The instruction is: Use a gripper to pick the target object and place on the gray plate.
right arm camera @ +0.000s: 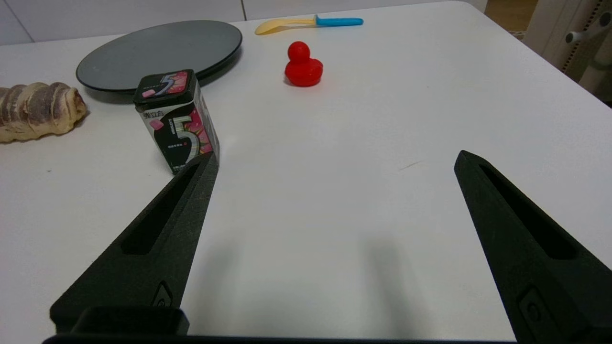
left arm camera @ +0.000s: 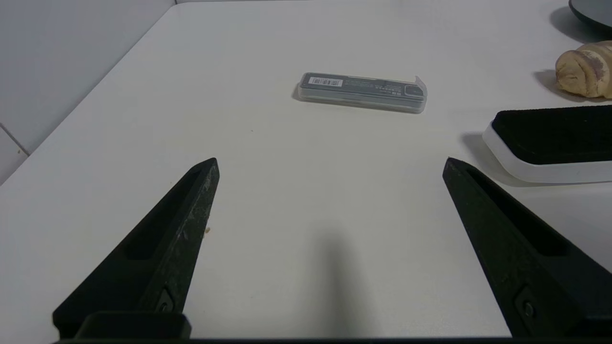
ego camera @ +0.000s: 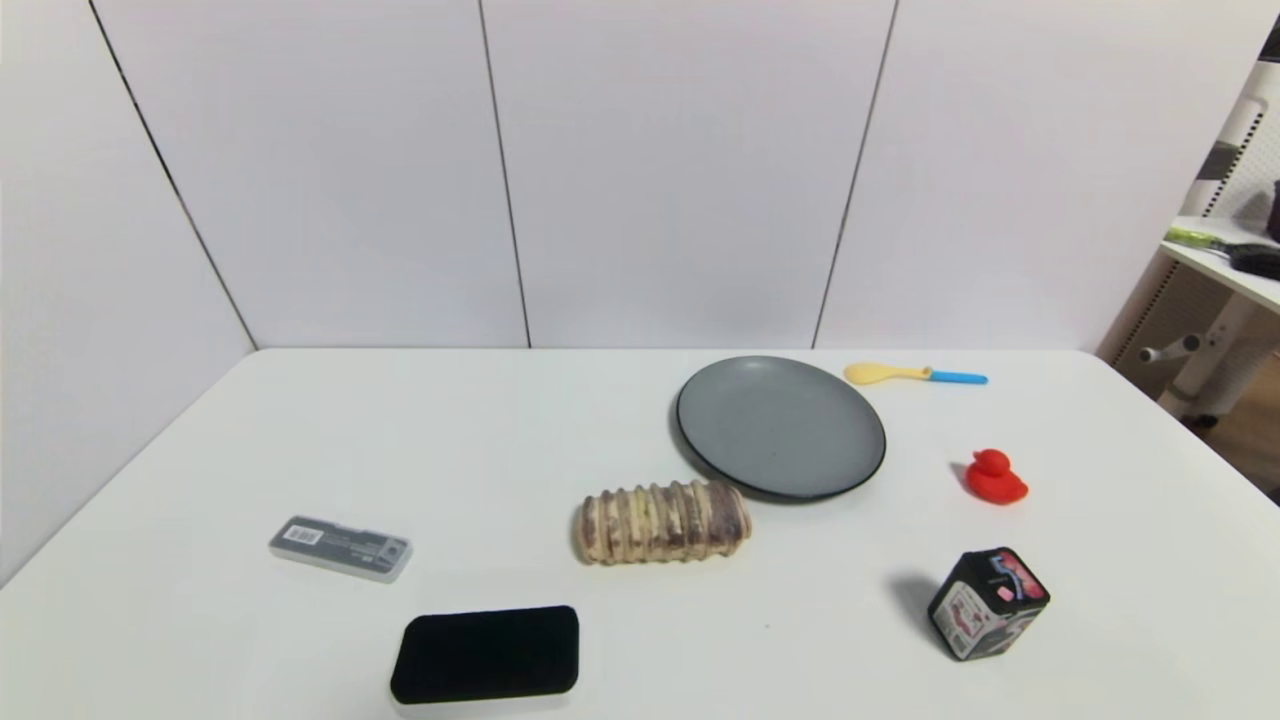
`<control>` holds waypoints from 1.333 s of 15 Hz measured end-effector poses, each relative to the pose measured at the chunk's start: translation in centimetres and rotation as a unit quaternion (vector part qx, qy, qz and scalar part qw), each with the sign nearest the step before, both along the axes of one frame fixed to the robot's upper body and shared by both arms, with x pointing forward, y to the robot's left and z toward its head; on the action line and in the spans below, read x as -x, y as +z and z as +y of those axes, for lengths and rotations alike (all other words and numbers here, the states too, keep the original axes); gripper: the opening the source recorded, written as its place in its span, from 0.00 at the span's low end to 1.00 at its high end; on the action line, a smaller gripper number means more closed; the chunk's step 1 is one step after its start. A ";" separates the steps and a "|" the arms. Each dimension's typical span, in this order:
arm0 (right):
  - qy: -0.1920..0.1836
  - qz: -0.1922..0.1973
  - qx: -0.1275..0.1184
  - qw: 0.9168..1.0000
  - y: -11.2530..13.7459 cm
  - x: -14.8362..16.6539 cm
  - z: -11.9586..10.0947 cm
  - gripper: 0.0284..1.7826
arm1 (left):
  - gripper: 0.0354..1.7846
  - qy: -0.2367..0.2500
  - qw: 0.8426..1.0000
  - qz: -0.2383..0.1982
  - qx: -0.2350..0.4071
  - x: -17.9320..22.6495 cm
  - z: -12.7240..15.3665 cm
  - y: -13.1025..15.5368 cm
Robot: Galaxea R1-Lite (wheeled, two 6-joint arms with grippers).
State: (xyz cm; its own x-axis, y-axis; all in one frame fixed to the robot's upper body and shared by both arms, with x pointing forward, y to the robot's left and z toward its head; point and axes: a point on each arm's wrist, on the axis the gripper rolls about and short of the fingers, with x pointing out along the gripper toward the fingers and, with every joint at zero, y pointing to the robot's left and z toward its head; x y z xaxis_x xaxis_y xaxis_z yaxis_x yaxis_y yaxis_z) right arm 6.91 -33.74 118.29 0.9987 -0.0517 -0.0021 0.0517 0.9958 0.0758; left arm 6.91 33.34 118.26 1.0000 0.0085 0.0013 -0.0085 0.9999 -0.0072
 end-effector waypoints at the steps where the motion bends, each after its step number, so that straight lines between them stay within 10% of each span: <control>1: 0.000 0.000 0.000 1.000 0.0 0.0 0.0 0.96 | 0.94 0.000 1.000 0.000 0.000 0.0 0.0 0.0; 20: 0.000 0.000 0.000 1.000 0.0 0.0 0.0 0.96 | 0.94 -0.002 0.999 0.032 -0.007 -0.3 0.0 2.0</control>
State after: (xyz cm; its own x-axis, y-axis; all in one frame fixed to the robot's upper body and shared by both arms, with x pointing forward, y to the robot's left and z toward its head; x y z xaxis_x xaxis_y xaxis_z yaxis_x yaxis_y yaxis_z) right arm 6.91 -33.74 118.28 0.9986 -0.0519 -0.0023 0.0519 0.9957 0.0762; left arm 7.17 33.33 120.27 0.9980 0.0045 -0.0627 -0.0040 1.0000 0.0075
